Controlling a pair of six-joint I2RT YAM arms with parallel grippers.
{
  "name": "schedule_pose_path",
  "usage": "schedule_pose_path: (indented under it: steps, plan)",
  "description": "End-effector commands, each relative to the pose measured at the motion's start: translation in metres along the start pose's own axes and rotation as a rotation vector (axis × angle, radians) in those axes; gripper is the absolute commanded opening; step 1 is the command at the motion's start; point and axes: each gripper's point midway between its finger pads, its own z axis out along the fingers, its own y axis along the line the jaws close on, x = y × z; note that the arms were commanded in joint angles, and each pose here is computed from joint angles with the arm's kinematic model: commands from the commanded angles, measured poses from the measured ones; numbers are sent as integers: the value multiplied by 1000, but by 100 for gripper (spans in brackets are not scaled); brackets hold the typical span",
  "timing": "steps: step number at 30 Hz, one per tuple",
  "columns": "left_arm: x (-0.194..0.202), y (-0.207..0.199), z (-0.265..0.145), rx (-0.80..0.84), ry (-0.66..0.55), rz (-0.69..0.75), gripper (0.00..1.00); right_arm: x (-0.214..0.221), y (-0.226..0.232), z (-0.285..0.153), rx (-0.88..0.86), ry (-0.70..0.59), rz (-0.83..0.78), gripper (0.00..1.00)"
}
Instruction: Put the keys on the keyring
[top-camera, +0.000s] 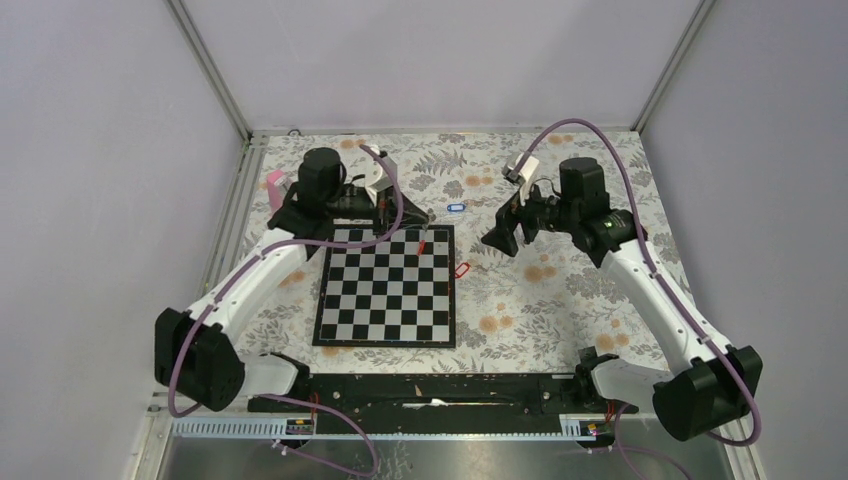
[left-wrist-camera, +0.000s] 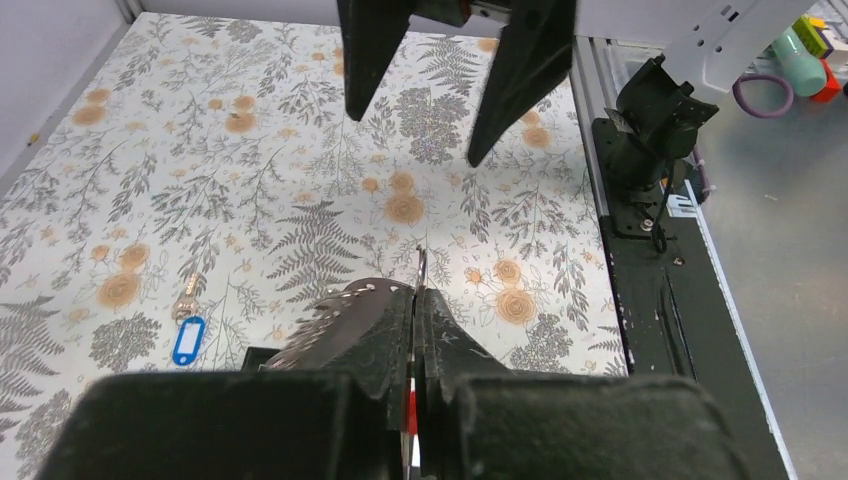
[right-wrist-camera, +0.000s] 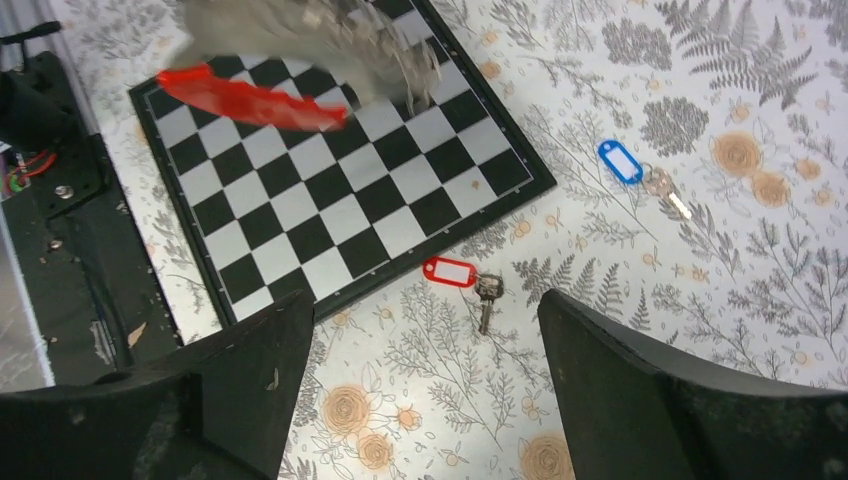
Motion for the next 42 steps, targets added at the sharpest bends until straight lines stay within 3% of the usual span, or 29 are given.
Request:
schedule_pose_path:
  steps: [1,5,16,27,42]
  plan:
    - [-14,-12,-19,-28,41,91,0,26,-17,13,42,82,54,89]
    - [-10,-16,-29,-61,92,108,0,62,-24,35,-16,198,48,81]
    - [5,-34,-43,-44,140,120,0,132,-59,78,-197,505,-161,69]
    - [17,-36,-47,-36,162,100,0,158,-55,117,-328,617,-247,62]
    - [21,-33,-45,-22,167,103,0,179,-57,144,-336,688,-379,50]
